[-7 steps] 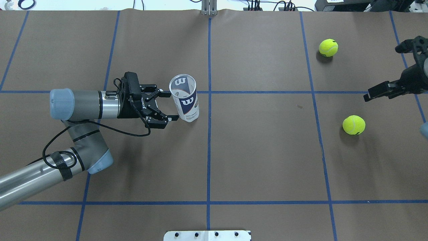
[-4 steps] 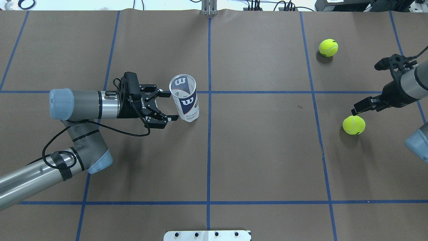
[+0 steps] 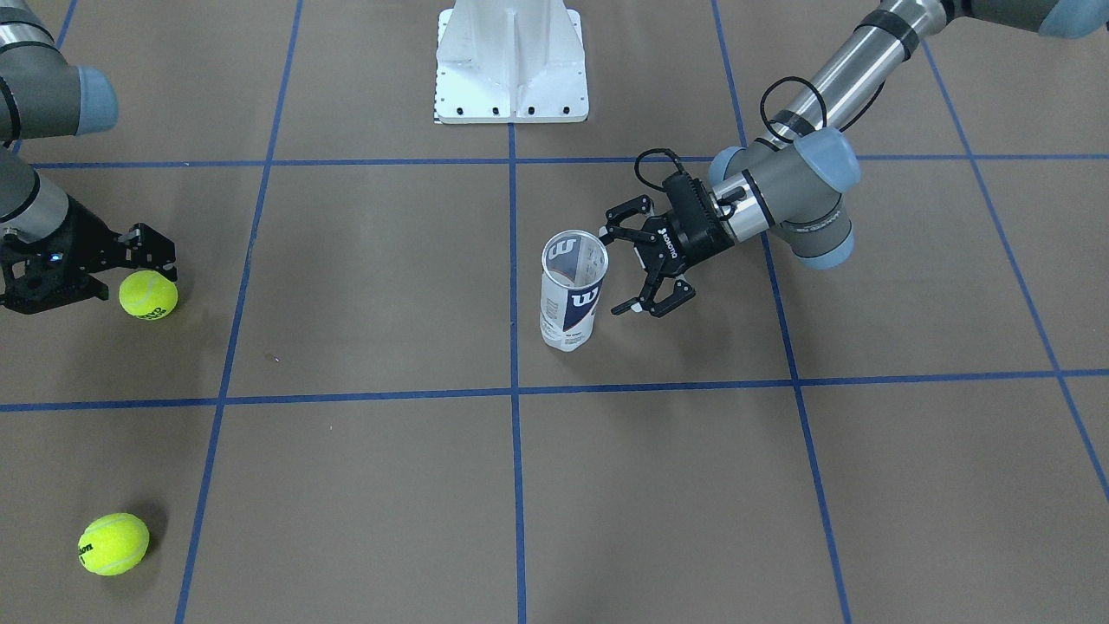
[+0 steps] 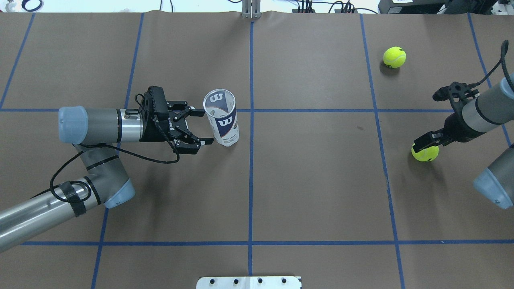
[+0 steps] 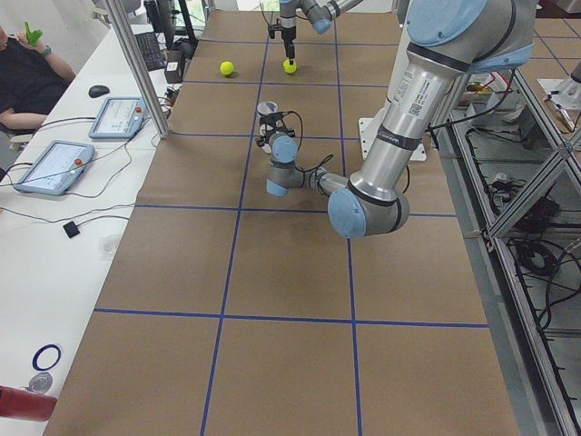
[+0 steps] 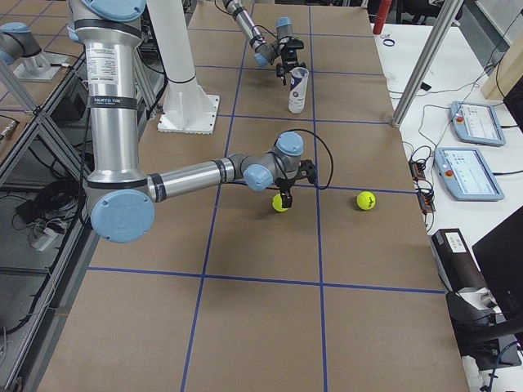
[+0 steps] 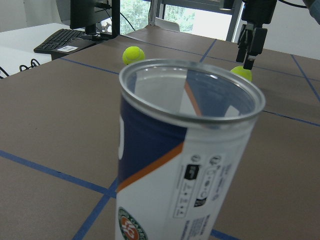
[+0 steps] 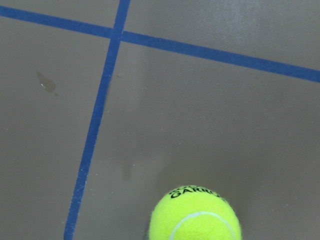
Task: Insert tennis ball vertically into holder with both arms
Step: 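Lower the right gripper onto the nearer yellow tennis ball and grasp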
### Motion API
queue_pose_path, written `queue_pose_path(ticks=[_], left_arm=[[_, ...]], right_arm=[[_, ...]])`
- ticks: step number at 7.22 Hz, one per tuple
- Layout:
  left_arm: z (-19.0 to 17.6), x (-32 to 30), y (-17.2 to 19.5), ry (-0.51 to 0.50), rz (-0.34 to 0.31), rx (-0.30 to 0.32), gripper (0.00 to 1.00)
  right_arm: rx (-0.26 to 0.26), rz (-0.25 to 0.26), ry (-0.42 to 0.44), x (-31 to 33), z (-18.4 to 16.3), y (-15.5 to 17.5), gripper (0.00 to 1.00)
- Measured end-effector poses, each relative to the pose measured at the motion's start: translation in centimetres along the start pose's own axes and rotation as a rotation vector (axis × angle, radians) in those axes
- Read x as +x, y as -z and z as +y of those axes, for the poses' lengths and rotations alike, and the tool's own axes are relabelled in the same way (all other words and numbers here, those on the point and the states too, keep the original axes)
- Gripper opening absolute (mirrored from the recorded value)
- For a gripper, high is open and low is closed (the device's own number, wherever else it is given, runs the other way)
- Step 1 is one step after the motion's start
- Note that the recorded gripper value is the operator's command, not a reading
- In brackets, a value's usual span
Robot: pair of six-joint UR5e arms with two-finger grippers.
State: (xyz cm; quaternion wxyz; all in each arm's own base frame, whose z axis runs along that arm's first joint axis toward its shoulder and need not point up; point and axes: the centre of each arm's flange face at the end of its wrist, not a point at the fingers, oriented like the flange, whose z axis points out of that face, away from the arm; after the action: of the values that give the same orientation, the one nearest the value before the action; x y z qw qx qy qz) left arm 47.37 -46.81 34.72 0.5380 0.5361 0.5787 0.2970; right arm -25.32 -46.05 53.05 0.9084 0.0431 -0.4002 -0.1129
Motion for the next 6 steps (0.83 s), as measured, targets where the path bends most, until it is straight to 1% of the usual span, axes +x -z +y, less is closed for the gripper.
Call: queue_pose_path(ticks=[2,5,6], left_arm=[[0.1,0.0,0.0,0.0,0.0,-0.001,0.99],[0.2,0.0,0.1,0.0,-0.001,-0.001,0.99],[0.2,-0.1,0.1,0.0,-0.001,-0.001,0.99]], right_arm=[[-0.001,0.017,0.006,0.0,-0.1,-0.7,0.99],[-0.012,0.019,0.012,-0.4,-0.8,-1.7,0.99],[-0.015,0.02,0.012,-0.5,-1.1,-2.0,0.91]])
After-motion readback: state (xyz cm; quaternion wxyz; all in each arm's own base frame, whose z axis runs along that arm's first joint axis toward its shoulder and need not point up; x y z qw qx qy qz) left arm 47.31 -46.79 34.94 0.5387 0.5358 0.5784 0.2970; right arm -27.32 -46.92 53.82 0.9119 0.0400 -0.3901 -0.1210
